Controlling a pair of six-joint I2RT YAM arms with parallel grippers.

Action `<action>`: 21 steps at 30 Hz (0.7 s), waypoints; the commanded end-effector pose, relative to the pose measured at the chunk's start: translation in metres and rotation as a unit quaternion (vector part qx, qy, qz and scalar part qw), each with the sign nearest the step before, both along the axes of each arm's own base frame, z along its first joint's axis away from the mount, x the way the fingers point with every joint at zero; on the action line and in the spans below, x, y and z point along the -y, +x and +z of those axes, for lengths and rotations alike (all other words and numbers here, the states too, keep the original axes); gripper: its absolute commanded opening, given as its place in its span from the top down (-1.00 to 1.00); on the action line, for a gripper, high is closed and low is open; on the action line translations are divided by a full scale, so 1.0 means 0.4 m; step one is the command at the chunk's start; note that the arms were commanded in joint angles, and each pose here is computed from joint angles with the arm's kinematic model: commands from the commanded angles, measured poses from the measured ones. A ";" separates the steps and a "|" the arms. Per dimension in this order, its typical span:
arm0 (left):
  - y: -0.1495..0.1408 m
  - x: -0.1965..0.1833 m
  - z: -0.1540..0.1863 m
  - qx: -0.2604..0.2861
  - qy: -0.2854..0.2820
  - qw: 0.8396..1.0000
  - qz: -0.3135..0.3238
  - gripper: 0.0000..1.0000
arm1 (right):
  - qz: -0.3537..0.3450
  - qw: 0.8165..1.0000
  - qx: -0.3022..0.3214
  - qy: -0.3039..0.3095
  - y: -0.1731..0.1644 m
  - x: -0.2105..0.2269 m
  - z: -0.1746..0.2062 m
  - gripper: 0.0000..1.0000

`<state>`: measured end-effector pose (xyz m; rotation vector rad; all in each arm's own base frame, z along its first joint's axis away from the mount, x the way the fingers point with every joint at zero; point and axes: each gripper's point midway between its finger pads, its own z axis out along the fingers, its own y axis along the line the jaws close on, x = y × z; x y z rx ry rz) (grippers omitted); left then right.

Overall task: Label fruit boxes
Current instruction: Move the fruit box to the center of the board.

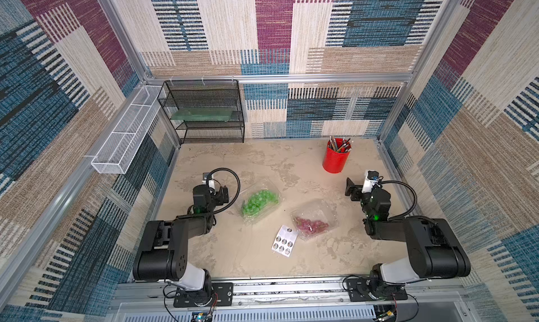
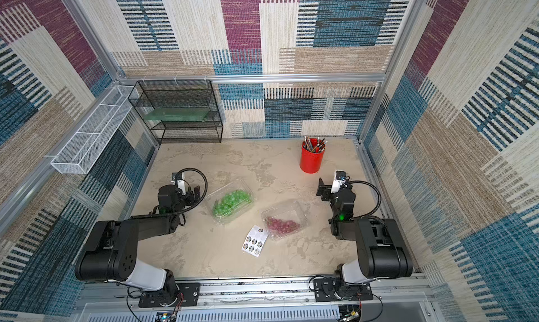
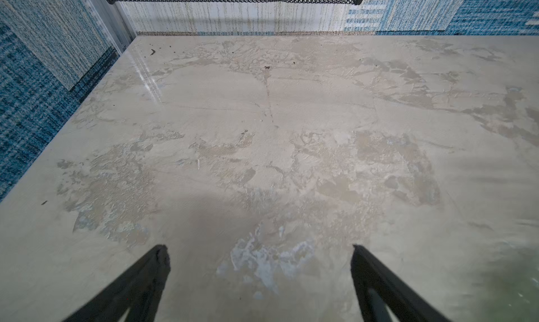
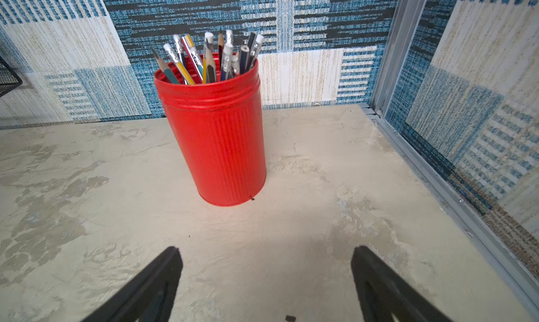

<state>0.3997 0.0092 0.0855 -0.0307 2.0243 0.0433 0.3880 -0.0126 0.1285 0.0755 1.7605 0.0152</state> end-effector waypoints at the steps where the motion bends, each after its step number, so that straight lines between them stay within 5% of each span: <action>1: 0.005 0.006 0.007 0.005 0.004 1.000 -0.010 -0.99 | -0.003 1.000 0.014 0.000 0.004 0.000 0.018 -0.90; 21: 0.007 0.007 0.009 0.006 0.004 1.000 -0.010 -0.99 | -0.001 1.000 0.014 0.002 0.004 0.001 0.018 -0.90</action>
